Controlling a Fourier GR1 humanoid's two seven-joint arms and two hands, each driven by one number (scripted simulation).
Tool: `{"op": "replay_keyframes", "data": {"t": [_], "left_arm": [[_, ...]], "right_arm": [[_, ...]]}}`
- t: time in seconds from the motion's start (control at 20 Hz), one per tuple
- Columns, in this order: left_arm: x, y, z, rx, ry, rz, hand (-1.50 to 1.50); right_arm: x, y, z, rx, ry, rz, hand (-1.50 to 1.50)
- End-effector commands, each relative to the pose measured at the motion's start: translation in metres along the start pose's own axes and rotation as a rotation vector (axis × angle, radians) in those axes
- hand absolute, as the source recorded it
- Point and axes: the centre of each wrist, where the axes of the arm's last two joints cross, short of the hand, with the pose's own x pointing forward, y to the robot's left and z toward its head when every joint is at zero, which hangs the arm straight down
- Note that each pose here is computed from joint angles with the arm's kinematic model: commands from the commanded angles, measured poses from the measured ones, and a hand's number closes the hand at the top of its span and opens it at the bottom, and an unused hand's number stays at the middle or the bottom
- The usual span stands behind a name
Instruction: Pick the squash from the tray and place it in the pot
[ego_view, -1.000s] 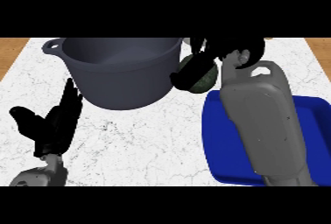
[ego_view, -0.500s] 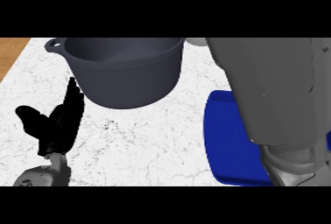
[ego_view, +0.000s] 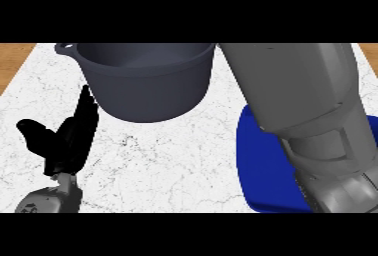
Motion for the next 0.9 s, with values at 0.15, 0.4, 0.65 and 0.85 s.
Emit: {"op": "replay_keyframes", "data": {"t": [0.15, 0.4, 0.65, 0.85], "left_arm": [[0.016, -0.014, -0.007, -0.066, -0.029, 0.007, 0.00], [0.014, -0.019, -0.012, -0.076, -0.052, 0.001, 0.00], [0.010, -0.022, -0.004, -0.081, -0.032, 0.003, 0.00], [-0.001, -0.029, -0.002, -0.096, -0.032, -0.011, 0.00]], "right_arm": [[-0.013, 0.037, -0.036, 0.031, 0.079, 0.010, 1.50], [-0.028, 0.072, -0.052, 0.092, 0.081, 0.013, 1.50], [-0.034, 0.079, -0.059, 0.198, 0.147, -0.064, 1.50], [-0.055, 0.099, -0.069, 0.244, 0.275, -0.185, -1.50]]}}
